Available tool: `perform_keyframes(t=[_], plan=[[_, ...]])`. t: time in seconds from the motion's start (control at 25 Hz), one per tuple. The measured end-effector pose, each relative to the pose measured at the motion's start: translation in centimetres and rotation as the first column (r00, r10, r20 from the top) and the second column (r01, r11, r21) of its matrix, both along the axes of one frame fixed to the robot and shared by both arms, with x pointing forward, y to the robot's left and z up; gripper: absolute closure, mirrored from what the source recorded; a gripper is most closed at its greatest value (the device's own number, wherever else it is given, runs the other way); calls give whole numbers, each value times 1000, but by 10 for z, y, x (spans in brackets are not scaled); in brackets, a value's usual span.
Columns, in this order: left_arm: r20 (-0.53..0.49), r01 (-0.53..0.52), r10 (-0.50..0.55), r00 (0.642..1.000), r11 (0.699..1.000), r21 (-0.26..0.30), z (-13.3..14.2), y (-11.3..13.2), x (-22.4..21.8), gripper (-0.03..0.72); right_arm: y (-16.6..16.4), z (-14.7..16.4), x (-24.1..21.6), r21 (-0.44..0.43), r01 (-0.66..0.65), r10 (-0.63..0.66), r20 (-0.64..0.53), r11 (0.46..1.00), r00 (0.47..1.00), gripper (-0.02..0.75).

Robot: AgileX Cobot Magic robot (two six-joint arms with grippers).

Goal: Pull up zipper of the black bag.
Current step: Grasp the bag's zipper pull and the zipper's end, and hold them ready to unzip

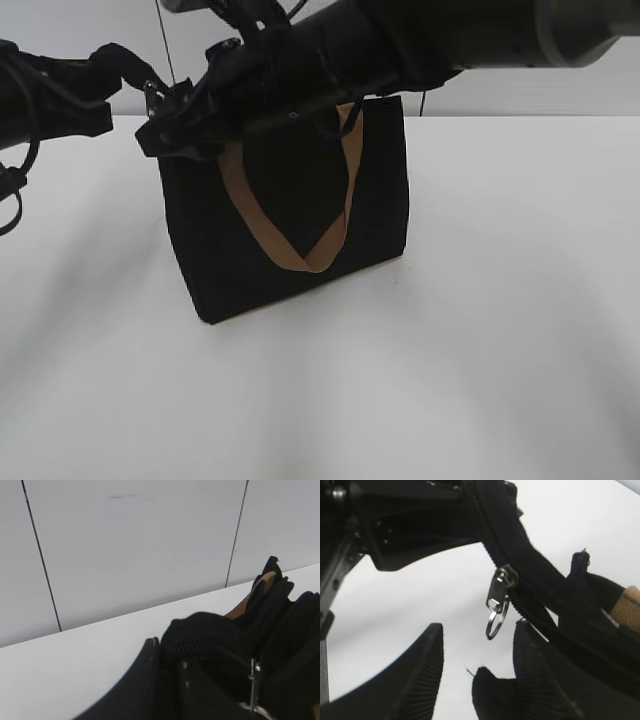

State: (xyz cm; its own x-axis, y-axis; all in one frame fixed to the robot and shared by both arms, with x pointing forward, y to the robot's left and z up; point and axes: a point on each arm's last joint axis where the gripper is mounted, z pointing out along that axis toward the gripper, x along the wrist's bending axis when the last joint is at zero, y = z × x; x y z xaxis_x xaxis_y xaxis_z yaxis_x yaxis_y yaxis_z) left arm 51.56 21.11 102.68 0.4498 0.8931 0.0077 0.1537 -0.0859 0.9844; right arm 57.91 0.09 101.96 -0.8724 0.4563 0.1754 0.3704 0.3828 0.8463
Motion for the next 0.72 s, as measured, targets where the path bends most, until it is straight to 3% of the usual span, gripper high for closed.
perform_keyframes(t=[0.56,0.72], plan=[[2,7,-7,1000,1000,0,0,-1,0,662,1,-5,11,62,130,-127,-45,990,991,442],[2,7,-7,1000,1000,-1,0,-1,0,662,0,-5,12,62,144,-142,-41,988,989,590]])
